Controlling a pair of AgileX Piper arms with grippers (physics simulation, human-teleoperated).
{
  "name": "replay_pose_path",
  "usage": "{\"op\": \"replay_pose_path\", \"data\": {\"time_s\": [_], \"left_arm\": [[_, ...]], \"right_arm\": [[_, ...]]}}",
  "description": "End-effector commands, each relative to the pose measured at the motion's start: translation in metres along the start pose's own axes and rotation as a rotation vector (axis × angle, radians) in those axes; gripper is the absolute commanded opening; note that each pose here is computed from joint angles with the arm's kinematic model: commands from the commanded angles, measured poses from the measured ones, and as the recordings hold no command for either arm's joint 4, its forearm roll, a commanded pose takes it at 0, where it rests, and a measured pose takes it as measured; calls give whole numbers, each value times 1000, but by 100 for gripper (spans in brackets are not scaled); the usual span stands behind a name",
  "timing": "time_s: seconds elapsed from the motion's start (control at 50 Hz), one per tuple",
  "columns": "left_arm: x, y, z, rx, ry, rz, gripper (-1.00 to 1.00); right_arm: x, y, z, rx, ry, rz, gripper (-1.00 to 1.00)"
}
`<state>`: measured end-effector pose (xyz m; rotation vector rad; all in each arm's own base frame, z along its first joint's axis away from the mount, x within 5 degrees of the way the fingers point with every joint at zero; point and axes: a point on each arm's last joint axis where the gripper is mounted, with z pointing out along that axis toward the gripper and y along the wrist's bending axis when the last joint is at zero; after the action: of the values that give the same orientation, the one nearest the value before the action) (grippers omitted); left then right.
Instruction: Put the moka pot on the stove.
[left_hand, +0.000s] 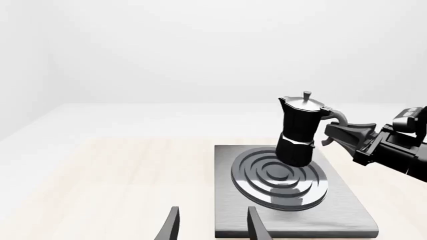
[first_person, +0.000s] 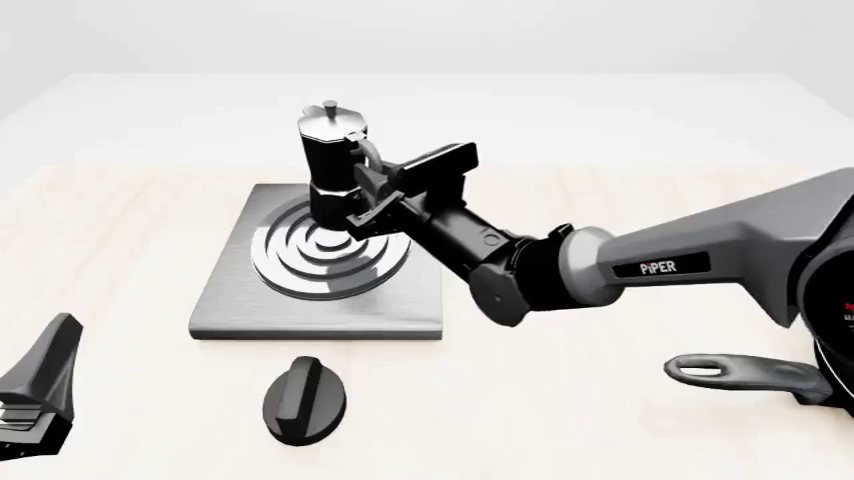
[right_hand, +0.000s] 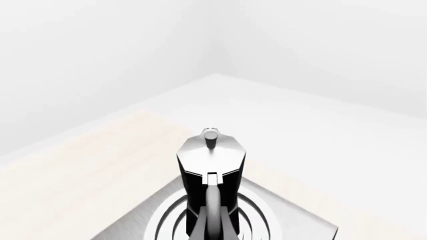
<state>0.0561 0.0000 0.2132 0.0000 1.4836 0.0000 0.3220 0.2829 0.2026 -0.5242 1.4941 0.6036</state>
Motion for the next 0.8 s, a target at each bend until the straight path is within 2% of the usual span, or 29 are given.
{"op": "replay_pose_path", "data": {"time_s": [0.02,0.8], "left_arm": [[0,0,0,0,0,0,100],[0,0,0,0,0,0,100]], "right_arm": [[-3,0,4,-1,-12,6,-100],[17,1,12,-2,37,2,-100]]}}
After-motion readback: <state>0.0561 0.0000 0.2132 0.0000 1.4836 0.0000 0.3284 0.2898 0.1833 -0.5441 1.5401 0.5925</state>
